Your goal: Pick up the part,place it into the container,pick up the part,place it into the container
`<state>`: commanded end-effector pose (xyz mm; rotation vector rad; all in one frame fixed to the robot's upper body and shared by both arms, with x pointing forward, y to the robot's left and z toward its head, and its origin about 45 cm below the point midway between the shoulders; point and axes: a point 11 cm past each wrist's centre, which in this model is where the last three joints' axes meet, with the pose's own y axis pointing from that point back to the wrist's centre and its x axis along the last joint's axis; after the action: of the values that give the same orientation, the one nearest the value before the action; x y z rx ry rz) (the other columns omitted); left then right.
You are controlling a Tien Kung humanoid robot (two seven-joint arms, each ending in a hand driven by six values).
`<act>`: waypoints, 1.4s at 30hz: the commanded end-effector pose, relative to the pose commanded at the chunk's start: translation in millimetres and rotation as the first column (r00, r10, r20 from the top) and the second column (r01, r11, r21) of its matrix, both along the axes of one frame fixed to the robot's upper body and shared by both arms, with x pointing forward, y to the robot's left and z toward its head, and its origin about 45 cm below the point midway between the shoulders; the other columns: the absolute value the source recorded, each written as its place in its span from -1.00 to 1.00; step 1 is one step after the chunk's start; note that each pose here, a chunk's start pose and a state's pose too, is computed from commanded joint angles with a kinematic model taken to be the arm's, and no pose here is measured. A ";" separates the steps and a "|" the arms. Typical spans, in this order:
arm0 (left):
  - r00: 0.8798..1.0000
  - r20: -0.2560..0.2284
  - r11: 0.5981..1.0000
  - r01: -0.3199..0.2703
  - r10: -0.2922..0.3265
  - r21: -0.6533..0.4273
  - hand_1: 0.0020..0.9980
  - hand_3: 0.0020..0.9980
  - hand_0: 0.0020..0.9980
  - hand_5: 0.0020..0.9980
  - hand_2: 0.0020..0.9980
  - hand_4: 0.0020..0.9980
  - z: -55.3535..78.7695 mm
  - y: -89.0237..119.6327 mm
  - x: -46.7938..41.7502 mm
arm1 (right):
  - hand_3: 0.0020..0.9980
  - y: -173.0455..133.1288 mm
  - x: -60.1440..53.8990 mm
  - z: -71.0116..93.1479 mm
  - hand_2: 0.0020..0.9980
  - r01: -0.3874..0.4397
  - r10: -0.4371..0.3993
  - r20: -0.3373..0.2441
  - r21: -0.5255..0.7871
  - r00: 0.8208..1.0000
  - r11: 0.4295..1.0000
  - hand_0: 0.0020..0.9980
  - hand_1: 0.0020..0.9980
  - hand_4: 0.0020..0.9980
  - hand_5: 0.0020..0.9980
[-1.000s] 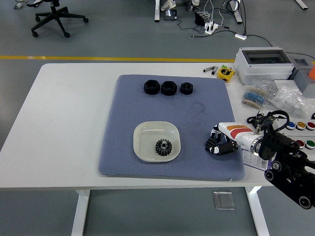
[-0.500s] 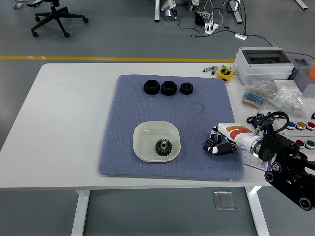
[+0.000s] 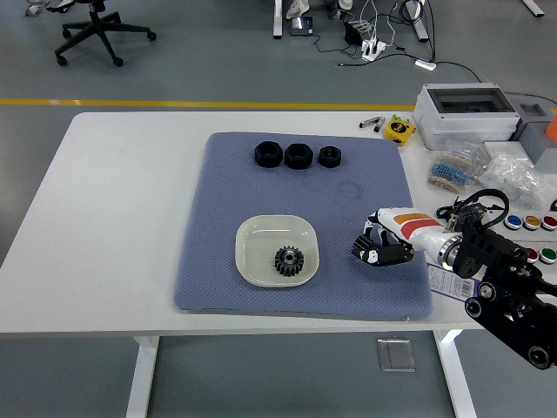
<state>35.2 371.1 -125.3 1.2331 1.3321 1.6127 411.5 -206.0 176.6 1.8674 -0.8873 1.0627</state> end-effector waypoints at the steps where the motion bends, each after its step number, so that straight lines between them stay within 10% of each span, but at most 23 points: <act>1: 1.000 0.001 1.000 -0.002 0.002 0.000 0.58 0.15 0.64 0.44 0.66 -0.02 0.0 -0.1 0.1 | -0.56 6.0 -0.7 4.2 -0.78 -0.014 0.014 0.012 0.009 1.000 1.000 -1.00 -1.00 0.37 0.01; 17: 1.000 0.010 1.000 -0.007 0.007 0.007 0.59 0.16 0.65 0.44 0.67 -0.01 0.4 0.1 4.0 | -0.47 96.1 5.4 22.7 -0.75 -0.142 0.138 0.061 0.069 0.989 0.987 -1.00 -0.98 0.46 -0.07; 19: 1.000 0.012 1.000 -0.010 0.010 0.009 0.59 0.16 0.65 0.44 0.67 -0.01 0.5 0.1 4.5 | -0.47 99.7 6.4 20.6 -0.75 -0.143 0.138 0.070 0.063 0.988 0.988 -1.00 -0.98 0.46 -0.07; 20: 1.000 0.013 1.000 -0.010 0.010 0.009 0.59 0.16 0.65 0.43 0.67 -0.01 0.5 0.1 5.1 | -0.20 100.9 7.7 20.1 -0.59 -0.142 0.137 0.087 0.055 0.987 0.988 -1.00 -0.91 0.89 -0.19; 42: 1.000 0.007 1.000 -0.009 0.009 0.015 0.59 0.15 0.65 0.42 0.67 -0.01 0.8 1.3 4.1 | -0.01 98.1 12.4 36.5 -0.49 -0.137 0.120 0.224 0.059 0.967 0.989 -1.00 -0.84 1.00 -0.01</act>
<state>39.3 372.4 -124.5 1.2311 1.3250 1.6345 423.9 -107.9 213.1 1.9155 -0.9526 1.3537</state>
